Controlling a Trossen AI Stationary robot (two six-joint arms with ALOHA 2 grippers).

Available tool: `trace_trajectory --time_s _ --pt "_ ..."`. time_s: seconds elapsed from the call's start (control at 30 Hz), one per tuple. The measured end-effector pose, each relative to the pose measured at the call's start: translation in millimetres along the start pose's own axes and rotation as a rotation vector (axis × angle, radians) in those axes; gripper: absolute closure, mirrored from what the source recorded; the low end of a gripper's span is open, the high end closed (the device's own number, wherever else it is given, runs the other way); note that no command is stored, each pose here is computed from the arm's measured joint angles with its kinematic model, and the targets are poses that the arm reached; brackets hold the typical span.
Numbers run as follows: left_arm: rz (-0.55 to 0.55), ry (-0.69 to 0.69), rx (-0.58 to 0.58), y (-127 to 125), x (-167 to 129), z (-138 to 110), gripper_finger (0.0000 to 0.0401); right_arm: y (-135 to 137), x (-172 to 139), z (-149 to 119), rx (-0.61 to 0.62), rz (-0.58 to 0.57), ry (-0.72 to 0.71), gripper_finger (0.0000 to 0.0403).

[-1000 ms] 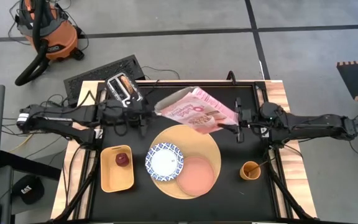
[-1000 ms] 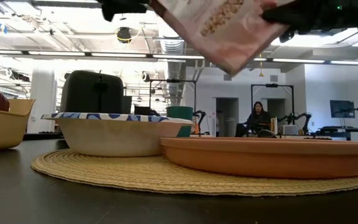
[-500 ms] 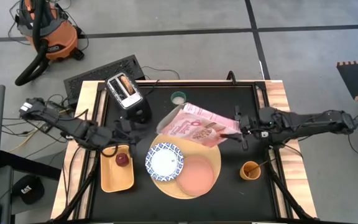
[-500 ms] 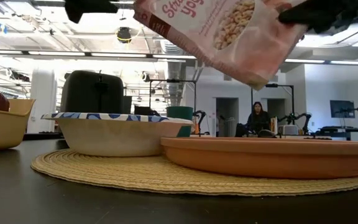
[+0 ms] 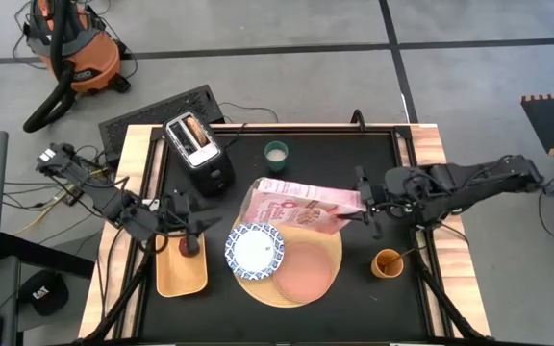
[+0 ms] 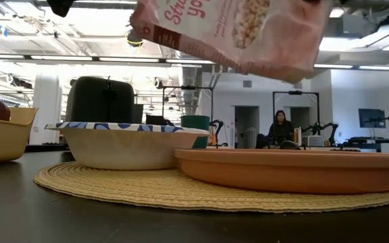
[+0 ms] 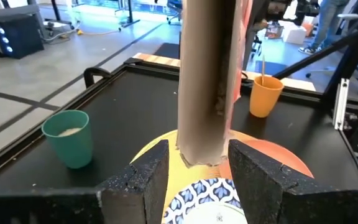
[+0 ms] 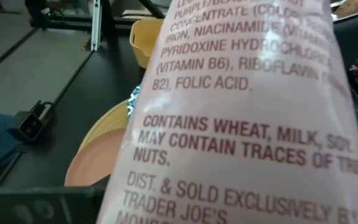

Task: Arrange a breakfast setting
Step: Pour the cereal into the bowl

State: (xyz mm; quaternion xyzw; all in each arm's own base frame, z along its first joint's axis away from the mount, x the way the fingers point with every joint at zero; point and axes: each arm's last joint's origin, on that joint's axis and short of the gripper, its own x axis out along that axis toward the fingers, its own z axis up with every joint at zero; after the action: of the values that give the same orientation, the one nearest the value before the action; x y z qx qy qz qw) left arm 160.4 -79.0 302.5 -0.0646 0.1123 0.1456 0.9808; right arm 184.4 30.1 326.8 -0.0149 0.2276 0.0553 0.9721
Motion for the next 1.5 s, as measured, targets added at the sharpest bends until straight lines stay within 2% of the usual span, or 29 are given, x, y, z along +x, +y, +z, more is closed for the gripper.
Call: trace_trajectory --time_s 0.4,0.8,1.03,1.27,1.5 --pt "-0.010 0.006 -0.009 -1.4 -1.4 -1.1 0.0251 13.4 18.0 48.1 -0.030 0.037 0.219 0.0203" --pt "0.017 -0.008 -0.008 -0.8 -1.4 -0.5 0.0259 22.9 44.8 82.3 -0.058 0.046 0.412 0.0203" --pt "0.023 -0.012 -0.019 -0.6 -1.4 -0.2 0.0260 25.8 64.7 91.6 -0.067 0.040 0.533 0.0203" --pt "0.036 -0.022 -0.020 -0.4 -1.4 0.4 0.0260 27.3 81.7 89.3 -0.063 0.031 0.660 0.0203" --pt "0.062 -0.023 -0.011 0.6 -1.4 -0.3 0.0260 30.9 88.9 93.0 -0.060 0.056 0.698 0.0203"
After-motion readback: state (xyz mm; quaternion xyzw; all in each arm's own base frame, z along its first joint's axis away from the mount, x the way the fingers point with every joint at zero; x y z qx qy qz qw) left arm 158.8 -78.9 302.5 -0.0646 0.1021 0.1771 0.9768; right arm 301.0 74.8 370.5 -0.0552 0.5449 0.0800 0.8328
